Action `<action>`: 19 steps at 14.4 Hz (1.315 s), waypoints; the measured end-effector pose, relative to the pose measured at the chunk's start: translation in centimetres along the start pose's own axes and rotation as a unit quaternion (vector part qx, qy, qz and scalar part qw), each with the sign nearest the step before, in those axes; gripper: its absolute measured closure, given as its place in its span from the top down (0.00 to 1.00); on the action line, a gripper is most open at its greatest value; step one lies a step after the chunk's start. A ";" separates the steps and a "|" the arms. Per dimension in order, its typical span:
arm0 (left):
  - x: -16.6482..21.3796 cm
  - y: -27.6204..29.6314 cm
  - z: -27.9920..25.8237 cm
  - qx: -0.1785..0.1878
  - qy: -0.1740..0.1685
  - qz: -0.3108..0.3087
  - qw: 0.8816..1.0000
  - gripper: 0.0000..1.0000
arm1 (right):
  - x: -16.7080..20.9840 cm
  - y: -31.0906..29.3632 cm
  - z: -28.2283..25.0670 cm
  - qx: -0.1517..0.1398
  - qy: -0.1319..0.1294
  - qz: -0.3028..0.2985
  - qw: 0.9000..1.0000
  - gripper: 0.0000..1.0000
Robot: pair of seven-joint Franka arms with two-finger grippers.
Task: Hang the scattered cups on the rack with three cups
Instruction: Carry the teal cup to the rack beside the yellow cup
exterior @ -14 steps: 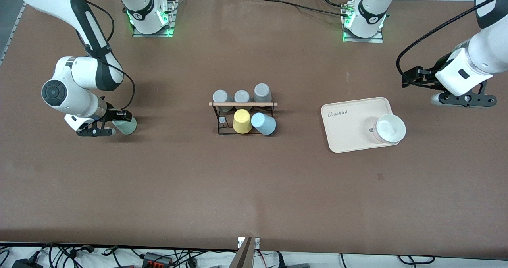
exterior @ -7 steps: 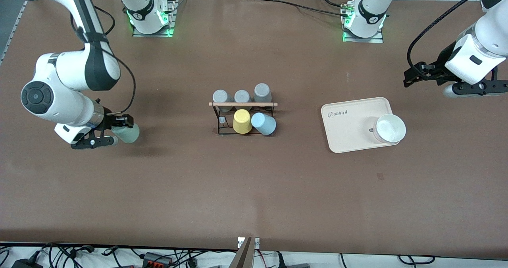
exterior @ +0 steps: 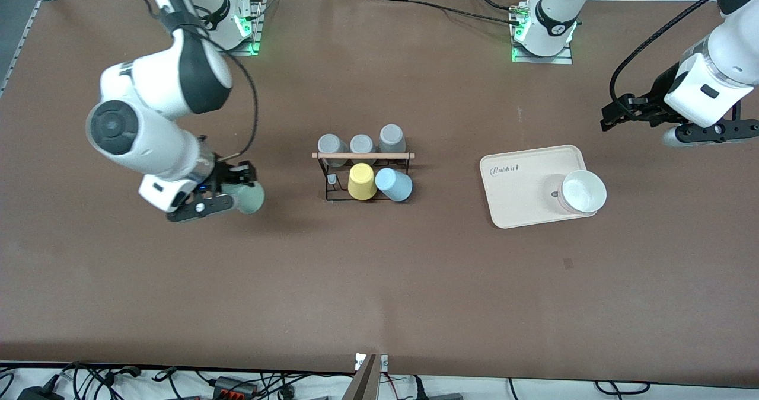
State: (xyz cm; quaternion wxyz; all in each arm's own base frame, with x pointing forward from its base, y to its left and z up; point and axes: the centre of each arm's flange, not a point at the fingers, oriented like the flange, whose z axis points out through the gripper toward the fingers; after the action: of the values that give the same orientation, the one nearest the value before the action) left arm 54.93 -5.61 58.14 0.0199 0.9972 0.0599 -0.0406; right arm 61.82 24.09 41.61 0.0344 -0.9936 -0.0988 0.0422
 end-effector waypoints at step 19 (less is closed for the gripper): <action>-0.4 -0.8 -0.3 0.030 -0.005 0.017 0.999 1.00 | -0.4 -15.6 5.9 0.013 -0.006 0.117 0.993 0.66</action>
State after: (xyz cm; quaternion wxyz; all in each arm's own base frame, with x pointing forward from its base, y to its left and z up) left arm 54.42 -4.88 58.43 -0.0089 0.9980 0.0417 -0.0472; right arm 57.86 39.59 36.95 0.0414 -0.9976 0.0184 0.0529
